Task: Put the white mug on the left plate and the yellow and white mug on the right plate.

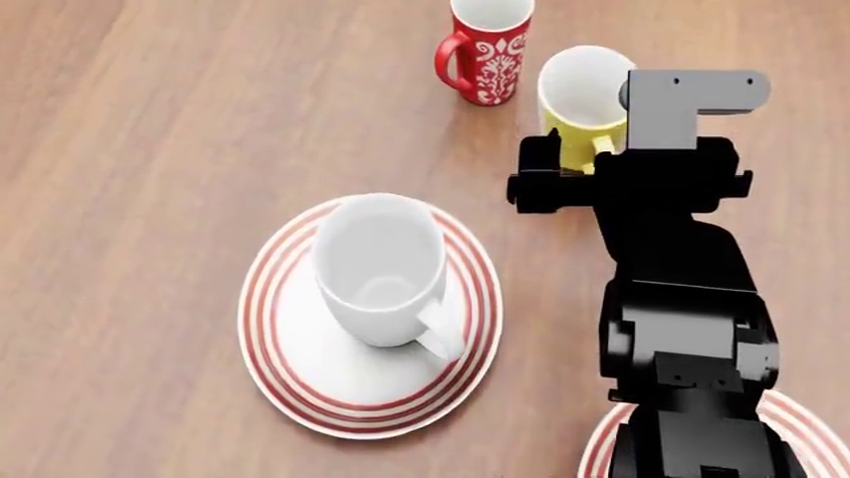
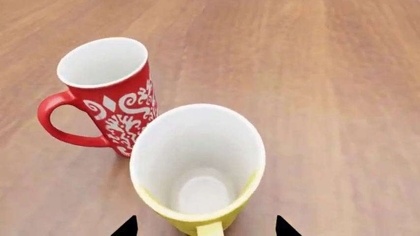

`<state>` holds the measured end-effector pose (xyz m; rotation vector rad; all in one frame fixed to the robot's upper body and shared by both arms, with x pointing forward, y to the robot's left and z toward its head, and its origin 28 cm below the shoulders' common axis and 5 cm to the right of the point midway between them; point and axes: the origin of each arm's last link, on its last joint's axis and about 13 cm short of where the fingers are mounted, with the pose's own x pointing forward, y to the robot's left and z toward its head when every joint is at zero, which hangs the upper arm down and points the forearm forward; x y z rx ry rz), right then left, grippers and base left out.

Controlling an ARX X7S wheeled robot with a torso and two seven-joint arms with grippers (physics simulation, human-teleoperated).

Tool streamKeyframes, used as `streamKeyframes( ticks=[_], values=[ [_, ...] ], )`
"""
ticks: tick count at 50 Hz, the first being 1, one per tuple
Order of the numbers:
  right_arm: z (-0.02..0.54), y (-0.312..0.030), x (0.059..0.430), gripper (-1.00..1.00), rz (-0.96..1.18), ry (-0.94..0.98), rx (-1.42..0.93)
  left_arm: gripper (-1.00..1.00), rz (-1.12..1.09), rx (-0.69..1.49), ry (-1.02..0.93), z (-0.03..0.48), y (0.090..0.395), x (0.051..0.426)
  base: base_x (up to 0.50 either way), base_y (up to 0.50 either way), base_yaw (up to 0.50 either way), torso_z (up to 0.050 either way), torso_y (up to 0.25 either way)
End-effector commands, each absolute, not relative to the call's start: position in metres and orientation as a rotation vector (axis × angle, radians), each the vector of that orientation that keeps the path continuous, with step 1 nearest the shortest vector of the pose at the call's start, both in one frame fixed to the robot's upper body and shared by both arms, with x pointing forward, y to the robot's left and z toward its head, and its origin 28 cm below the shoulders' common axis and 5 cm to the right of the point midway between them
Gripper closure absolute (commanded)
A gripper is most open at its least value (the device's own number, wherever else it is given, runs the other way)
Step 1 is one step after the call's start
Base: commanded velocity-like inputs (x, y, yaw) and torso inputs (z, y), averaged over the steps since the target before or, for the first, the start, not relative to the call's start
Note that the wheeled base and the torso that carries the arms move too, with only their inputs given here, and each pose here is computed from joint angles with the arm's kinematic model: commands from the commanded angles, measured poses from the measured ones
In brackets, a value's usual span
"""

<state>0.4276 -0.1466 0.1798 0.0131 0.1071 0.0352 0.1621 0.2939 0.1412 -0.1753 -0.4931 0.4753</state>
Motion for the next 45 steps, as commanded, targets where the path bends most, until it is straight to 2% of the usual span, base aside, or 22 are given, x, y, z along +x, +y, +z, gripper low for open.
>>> streamKeyframes(
  ticks=[1,4,33,34,41,45],
  values=[
    [0.179,-0.147,0.427,-1.00,0.037,0.111,0.014,-1.00,0.470,-0.159,-0.492,0.140,0.293,0.162,0.00,0.00,0.00,0.001,-0.250],
    [0.180,-0.148,0.428,-1.00,0.037,0.109,0.014,-1.00,0.476,-0.172,-0.489,0.141,0.294,0.162,0.00,0.00,0.00,0.001,-0.197],
    [0.159,-0.149,0.422,-1.00,0.026,0.162,0.022,-1.00,0.480,-0.205,-0.487,0.141,0.296,0.160,0.00,0.00,0.00,0.000,0.000],
    [0.159,-0.150,0.422,1.00,0.030,0.159,0.024,-1.00,0.478,-0.205,-0.487,0.141,0.296,0.160,0.00,0.00,0.00,0.000,0.000],
    [0.157,-0.151,0.421,1.00,0.030,0.151,0.025,-1.00,0.479,-0.205,-0.488,0.142,0.296,0.160,0.00,0.00,0.00,0.000,0.000],
    [0.158,-0.152,0.422,1.00,0.029,0.081,0.012,-1.00,0.478,-0.207,-0.487,0.141,0.296,0.160,0.00,0.00,0.00,0.000,0.000]
  ],
)
